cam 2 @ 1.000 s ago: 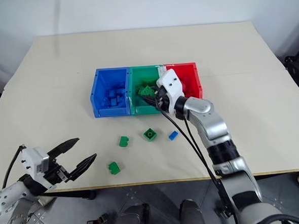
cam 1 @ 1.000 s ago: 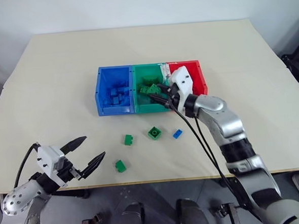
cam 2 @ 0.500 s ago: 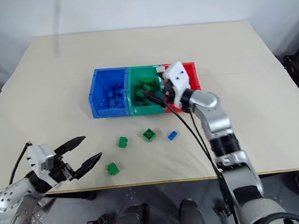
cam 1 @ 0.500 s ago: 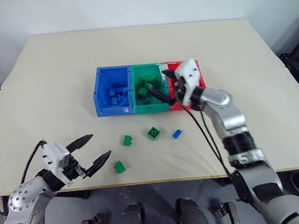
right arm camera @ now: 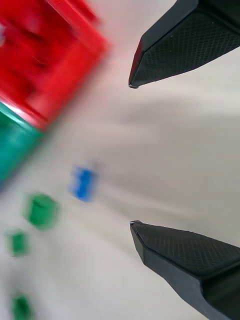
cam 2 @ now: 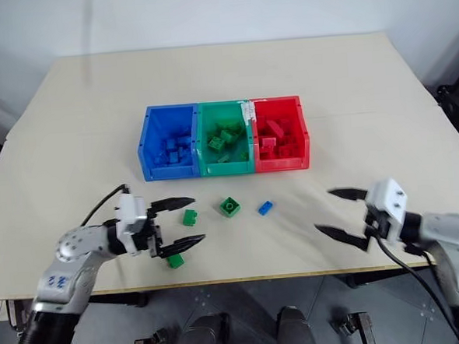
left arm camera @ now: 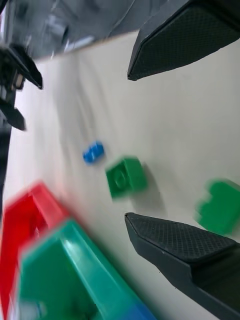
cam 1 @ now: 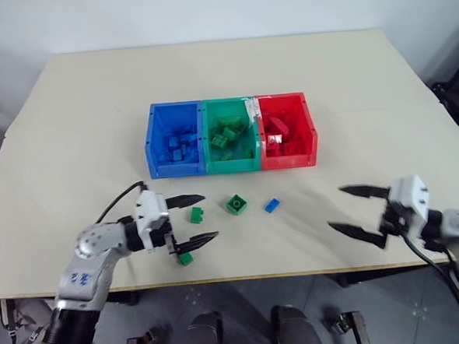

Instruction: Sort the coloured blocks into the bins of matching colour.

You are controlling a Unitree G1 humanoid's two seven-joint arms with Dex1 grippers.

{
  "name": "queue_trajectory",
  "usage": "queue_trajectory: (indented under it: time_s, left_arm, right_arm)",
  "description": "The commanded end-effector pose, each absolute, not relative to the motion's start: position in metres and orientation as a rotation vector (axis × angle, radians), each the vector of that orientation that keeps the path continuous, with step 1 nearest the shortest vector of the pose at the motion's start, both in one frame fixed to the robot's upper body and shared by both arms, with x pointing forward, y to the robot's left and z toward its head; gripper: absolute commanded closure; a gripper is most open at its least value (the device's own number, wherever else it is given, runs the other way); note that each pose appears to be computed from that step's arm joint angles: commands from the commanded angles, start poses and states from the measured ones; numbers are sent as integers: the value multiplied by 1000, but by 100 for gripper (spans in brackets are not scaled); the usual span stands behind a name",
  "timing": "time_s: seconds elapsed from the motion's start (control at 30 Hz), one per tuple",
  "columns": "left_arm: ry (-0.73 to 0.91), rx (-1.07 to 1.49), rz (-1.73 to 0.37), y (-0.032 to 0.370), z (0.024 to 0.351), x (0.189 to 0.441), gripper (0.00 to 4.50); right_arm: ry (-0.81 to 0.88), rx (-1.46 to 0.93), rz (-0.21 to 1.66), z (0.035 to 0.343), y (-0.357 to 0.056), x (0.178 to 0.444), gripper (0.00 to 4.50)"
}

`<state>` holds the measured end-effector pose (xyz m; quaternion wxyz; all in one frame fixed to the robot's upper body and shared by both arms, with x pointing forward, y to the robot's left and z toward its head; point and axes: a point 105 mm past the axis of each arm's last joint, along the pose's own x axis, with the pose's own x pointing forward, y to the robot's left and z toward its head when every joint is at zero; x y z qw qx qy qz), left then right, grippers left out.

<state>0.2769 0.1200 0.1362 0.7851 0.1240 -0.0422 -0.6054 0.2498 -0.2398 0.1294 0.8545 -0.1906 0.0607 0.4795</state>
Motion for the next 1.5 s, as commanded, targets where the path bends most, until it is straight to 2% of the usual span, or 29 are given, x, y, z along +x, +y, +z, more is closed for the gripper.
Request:
queue_trajectory:
  time_s: [0.03,0.2,0.37,0.63,0.87,1.07,1.17,1.5]
  left_arm:
    - [-140,298,-1366,112,143,278,0]
    - [-125,292,-1350,118,142,279,0]
    - [-87,265,-1277,137,138,269,0]
    - [-75,275,-1107,167,140,254,0]
    - [-75,266,-1069,168,142,248,0]
    - [-80,258,-1069,165,143,248,0]
    - [-80,257,-1074,164,144,250,0]
    - [-85,249,-1049,170,145,252,0]
  right_arm:
    - [87,-443,991,138,-250,246,5]
    - [54,-421,974,139,-242,263,5]
    - [78,-411,1154,139,-206,277,5]
    - [184,-494,1368,127,-152,318,5]
    - [200,-570,1455,119,-131,336,5]
    - [238,-561,1500,112,-123,338,5]
    - [257,-552,1502,111,-124,338,67]
    - [234,-507,1514,119,-130,324,407]
